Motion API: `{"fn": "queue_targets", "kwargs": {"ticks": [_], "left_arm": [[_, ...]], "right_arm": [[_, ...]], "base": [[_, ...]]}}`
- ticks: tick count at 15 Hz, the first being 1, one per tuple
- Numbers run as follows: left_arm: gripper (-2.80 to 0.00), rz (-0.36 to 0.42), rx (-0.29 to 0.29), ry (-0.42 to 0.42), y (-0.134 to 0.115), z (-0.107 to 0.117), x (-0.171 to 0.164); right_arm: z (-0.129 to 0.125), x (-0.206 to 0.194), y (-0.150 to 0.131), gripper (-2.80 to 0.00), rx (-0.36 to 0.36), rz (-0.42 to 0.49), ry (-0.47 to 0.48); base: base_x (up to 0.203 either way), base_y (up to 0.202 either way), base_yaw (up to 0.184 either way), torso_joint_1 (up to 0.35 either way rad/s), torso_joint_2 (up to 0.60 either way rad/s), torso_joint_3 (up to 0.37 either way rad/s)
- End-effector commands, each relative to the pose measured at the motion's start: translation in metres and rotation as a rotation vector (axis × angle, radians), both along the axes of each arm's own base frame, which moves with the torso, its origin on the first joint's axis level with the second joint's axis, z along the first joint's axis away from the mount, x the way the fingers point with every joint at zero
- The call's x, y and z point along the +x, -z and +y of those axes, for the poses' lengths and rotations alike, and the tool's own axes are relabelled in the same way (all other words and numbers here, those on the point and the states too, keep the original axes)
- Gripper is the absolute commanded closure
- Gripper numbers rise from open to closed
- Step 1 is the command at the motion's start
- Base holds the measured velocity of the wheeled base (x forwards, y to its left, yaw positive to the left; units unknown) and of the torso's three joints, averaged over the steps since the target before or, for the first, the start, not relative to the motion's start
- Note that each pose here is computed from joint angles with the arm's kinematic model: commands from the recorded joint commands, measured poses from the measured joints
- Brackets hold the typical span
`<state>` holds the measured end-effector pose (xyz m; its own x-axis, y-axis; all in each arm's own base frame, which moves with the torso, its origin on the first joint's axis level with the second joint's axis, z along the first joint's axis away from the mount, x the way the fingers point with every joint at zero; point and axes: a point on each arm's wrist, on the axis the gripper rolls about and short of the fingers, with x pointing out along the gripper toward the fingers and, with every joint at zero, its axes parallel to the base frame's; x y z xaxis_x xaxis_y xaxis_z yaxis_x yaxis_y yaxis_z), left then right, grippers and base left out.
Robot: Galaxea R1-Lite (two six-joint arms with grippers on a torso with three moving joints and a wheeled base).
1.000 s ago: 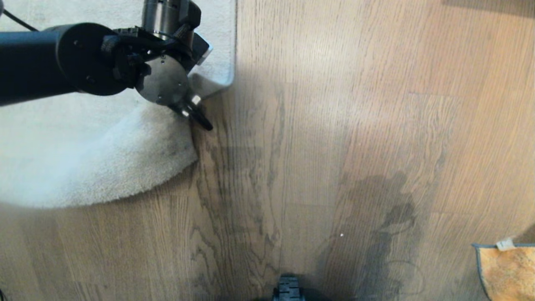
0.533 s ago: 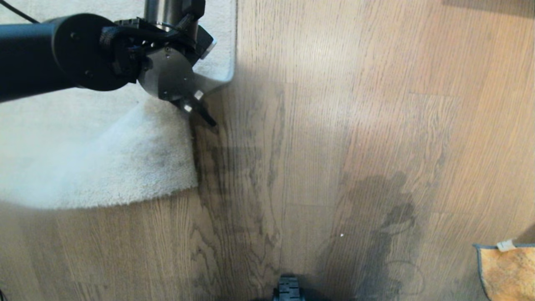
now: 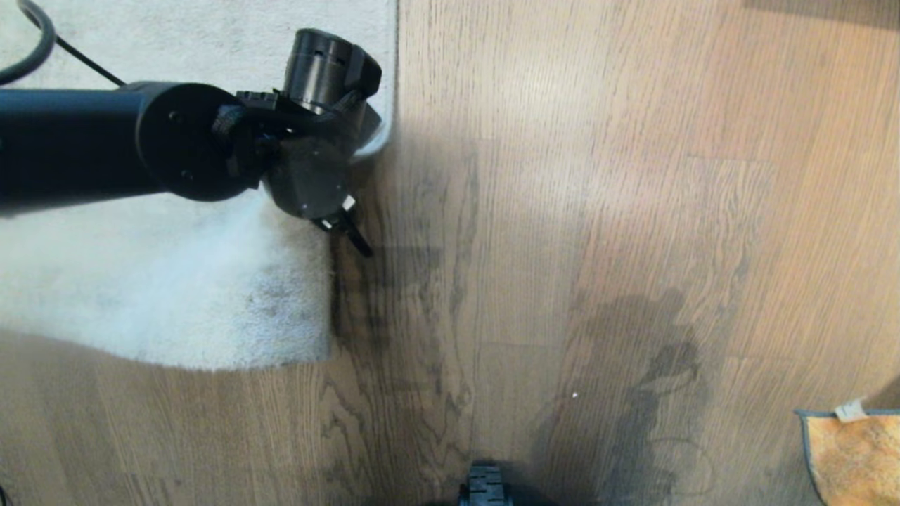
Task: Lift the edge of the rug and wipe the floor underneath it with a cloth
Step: Lift up the carpet
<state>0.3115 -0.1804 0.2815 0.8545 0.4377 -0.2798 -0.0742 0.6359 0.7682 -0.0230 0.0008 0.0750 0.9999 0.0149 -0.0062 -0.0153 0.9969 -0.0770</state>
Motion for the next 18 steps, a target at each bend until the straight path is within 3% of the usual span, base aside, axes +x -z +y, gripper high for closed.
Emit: {"fn": "queue_targets", "kwargs": {"ticks": [1,5,9,18], "left_arm": [[-2.80,0.029,0.039,0.003,0.008,-0.004,-0.009],[-2.80,0.082,0.085,0.020,0.025,-0.008,-0.020],[-2.80,0.094,0.056,0.035,0.041,-0.018,-0.031],[-2.80,0.167,0.103,0.069,0.070,-0.026,-0.044]], "right_arm": [[0.000,0.000,0.000,0.00,-0.001,0.001,0.000],[0.000,0.000,0.000,0.00,-0.001,0.001,0.000],[0.000,0.000,0.000,0.00,-0.001,0.001,0.000],[0.000,0.000,0.000,0.00,-0.001,0.001,0.000]], "base": [[0.000,0.000,0.000,0.000,0.00,0.000],[0.000,0.000,0.000,0.000,0.00,0.000],[0.000,0.000,0.000,0.000,0.00,0.000],[0.000,0.000,0.000,0.000,0.00,0.000]]}}
